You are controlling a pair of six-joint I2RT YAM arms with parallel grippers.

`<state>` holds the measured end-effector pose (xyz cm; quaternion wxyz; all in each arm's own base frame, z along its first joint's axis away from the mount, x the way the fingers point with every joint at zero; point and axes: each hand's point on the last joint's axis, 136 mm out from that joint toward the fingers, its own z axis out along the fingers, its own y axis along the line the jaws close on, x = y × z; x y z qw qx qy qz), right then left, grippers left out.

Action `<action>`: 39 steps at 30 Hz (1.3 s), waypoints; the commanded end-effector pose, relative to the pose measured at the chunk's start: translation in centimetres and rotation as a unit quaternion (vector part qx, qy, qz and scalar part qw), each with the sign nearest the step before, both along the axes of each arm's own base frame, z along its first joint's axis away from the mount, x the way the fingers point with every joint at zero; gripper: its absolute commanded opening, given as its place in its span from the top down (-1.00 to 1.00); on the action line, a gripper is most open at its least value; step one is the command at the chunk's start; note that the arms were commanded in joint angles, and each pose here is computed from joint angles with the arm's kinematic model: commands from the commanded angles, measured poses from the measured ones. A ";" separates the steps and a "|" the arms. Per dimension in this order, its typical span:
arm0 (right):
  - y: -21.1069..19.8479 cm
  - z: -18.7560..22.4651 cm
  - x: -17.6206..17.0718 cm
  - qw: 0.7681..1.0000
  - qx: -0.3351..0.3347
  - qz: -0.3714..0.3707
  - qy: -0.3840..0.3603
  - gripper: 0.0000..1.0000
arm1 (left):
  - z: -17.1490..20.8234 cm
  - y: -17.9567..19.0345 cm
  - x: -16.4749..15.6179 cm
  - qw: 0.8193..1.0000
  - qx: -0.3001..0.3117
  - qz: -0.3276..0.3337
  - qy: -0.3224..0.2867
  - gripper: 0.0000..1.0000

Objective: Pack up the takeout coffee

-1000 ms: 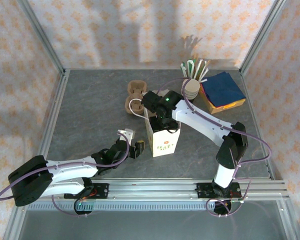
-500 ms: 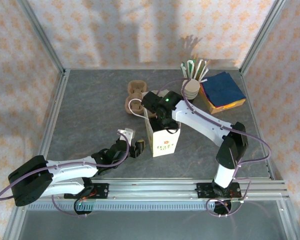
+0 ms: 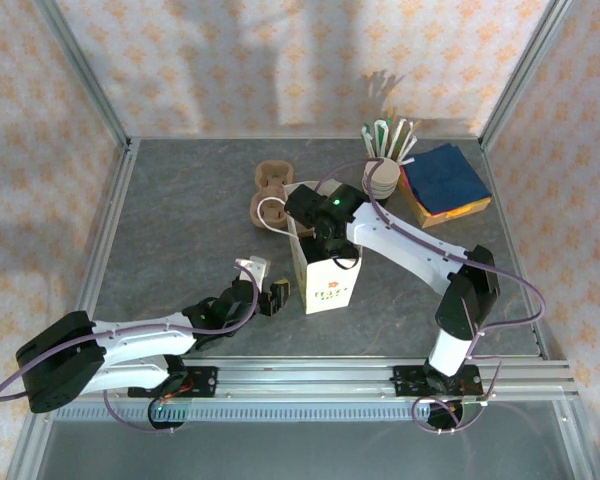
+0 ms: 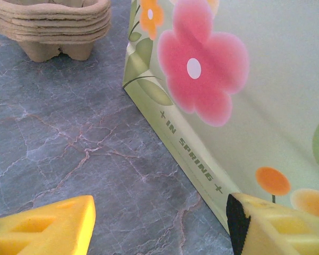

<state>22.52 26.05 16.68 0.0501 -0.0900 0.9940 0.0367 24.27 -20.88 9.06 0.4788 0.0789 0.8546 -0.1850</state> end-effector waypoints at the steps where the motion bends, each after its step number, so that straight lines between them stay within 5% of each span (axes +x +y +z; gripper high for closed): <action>1: -0.9 0.1 -0.3 1.000 -0.016 0.007 0.005 -0.08 | 1.9 -0.5 0.4 1.000 -0.012 -0.001 -0.024 -0.35; 39: -2.1 0.5 -0.8 1.000 -0.011 0.016 0.007 -0.04 | 2.6 -0.3 1.0 0.999 0.003 0.009 -0.040 -0.36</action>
